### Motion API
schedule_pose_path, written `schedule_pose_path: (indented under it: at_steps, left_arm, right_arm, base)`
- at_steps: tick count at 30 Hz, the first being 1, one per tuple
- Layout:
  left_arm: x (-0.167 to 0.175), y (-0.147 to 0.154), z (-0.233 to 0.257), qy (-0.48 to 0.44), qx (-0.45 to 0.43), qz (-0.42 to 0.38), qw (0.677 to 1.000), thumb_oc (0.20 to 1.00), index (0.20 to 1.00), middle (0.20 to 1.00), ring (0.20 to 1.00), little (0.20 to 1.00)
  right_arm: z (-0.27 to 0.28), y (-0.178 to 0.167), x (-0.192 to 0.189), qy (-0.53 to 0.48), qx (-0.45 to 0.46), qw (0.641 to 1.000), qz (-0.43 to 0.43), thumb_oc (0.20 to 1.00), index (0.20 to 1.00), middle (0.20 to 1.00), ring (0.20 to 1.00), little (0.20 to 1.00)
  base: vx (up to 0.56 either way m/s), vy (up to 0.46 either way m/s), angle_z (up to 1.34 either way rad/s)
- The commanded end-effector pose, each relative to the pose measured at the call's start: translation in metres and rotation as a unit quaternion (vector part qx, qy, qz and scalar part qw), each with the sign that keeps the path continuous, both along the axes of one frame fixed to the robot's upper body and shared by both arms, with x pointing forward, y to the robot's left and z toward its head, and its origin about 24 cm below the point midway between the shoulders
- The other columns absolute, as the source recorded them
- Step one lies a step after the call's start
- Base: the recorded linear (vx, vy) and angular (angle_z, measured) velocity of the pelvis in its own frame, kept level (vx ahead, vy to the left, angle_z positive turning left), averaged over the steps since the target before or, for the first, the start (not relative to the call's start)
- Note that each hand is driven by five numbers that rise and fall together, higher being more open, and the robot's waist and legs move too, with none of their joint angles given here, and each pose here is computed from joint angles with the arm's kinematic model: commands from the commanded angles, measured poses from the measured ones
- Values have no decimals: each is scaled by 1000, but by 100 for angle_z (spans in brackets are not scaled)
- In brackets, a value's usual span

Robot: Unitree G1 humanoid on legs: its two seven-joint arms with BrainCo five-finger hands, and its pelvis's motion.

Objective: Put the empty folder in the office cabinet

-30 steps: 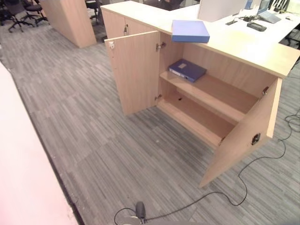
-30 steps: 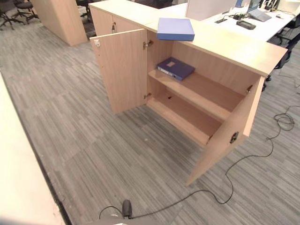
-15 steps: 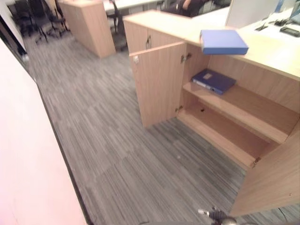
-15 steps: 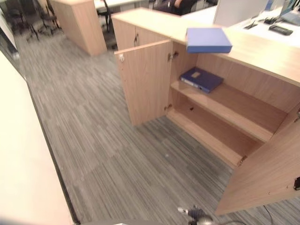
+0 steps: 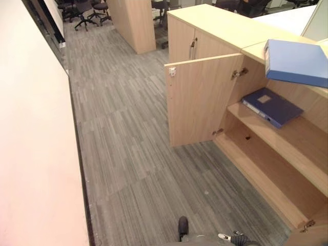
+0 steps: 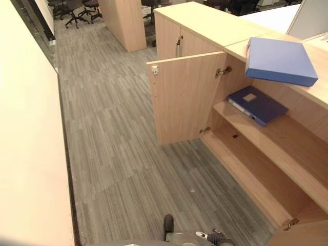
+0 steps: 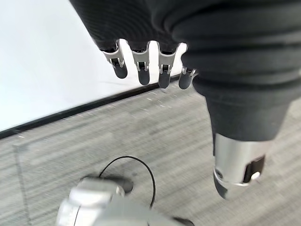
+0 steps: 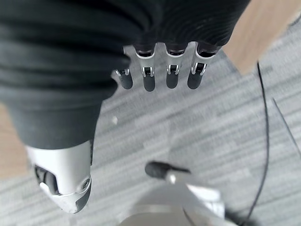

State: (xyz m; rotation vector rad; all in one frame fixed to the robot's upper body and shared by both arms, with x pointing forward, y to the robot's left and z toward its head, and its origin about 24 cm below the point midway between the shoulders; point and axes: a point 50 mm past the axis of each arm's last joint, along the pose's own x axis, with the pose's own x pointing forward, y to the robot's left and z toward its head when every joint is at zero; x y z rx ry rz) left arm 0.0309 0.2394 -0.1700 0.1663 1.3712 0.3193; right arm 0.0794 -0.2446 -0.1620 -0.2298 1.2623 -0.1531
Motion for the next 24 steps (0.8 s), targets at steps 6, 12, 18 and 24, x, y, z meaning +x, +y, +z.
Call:
schedule_pose_path:
  at_steps: [6,12,18,24]
  left_arm:
    - [32,7,6,-38,23,-29,999,1000,1000,1000,1000,1000]
    - [38,8,7,-50,25,-27,998,1000,1000,1000,1000,1000]
    - [36,7,6,-53,23,-15,998,1000,1000,1000,1000,1000]
    - [26,2,3,-43,13,7,999,1000,1000,1000,1000,1000]
  right_arm:
    - [-2,-4,-11,22,-10,1000,-15,1000,1000,1000,1000,1000]
    - [-2,-7,-16,29,-12,999,-27,1000,1000,1000,1000,1000]
    - [0,-14,-20,35,-23,999,-34,1000,1000,1000,1000,1000]
    - [-1,-17,-29,45,-30,998,-42,1000,1000,1000,1000,1000]
  base:
    - [69,-146,3]
    - [53,-124,20]
    - [160,-15,-28]
    - [240,113,-49]
